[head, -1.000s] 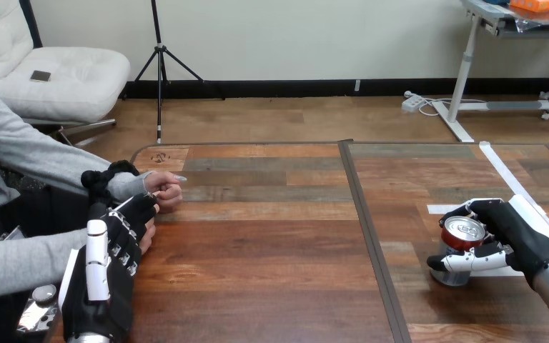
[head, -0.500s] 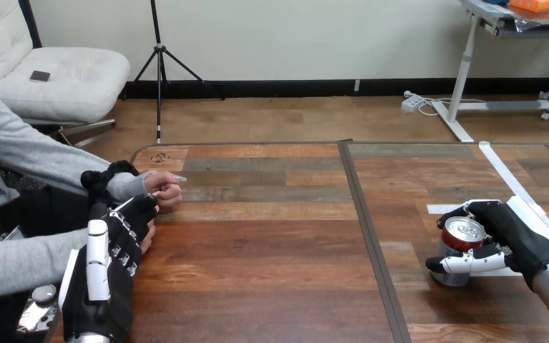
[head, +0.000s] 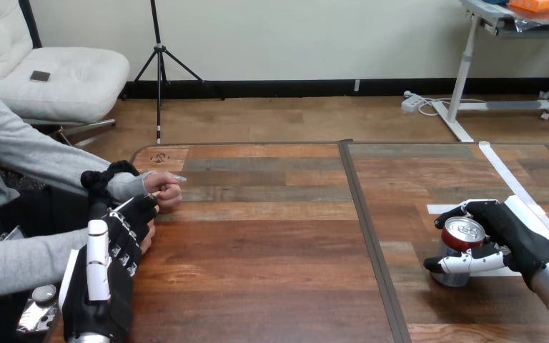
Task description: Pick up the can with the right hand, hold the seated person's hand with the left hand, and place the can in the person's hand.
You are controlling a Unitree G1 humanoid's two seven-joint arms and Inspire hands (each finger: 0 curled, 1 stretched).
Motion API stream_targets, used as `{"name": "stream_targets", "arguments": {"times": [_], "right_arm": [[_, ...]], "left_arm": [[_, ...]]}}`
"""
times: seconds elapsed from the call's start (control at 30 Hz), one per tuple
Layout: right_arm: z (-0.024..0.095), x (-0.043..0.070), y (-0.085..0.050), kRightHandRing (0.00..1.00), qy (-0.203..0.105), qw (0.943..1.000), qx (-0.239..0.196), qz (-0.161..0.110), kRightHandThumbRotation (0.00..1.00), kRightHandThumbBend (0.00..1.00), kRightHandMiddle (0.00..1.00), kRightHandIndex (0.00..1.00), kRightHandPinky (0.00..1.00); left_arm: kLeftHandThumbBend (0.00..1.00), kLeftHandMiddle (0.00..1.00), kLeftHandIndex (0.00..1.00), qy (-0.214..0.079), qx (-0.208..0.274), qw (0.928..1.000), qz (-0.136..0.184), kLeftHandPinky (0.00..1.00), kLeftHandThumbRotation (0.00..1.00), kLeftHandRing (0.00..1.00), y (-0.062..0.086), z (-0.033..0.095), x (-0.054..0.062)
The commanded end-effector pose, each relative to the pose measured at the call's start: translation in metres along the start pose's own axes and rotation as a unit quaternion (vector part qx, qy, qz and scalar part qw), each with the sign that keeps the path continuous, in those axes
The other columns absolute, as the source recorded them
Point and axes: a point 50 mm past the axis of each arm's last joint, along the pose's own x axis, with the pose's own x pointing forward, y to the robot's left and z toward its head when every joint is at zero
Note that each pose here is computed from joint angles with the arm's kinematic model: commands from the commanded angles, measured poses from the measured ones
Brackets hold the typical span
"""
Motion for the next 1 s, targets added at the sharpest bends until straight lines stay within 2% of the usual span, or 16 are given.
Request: {"name": "stream_targets", "arguments": {"times": [0.0, 0.37, 0.67, 0.97], "right_arm": [[0.0163, 0.0062, -0.0215, 0.51, -0.032, 0.9990, -0.006, -0.031, 0.00, 0.92, 0.55, 0.60, 0.47], [0.0185, 0.0057, -0.0225, 0.45, -0.046, 0.9975, -0.027, -0.046, 0.00, 0.79, 0.49, 0.52, 0.41], [0.0212, 0.0057, -0.0241, 0.38, -0.056, 0.9962, -0.039, -0.054, 0.00, 0.75, 0.43, 0.47, 0.34], [0.0209, 0.0054, -0.0264, 0.39, -0.059, 0.9958, -0.044, -0.056, 0.00, 0.74, 0.43, 0.47, 0.36]], "left_arm": [[0.51, 0.83, 0.72, -0.050, 0.009, 0.9983, -0.030, 0.97, 1.00, 0.90, -0.0088, 0.0207, 0.0172], [0.53, 0.82, 0.72, -0.051, 0.010, 0.9983, -0.028, 0.98, 1.00, 0.89, -0.0086, 0.0199, 0.0176], [0.54, 0.81, 0.71, -0.051, 0.008, 0.9983, -0.027, 0.98, 1.00, 0.89, -0.0091, 0.0199, 0.0179], [0.53, 0.83, 0.72, -0.050, 0.006, 0.9984, -0.027, 0.99, 1.00, 0.90, -0.0092, 0.0201, 0.0177]]}}
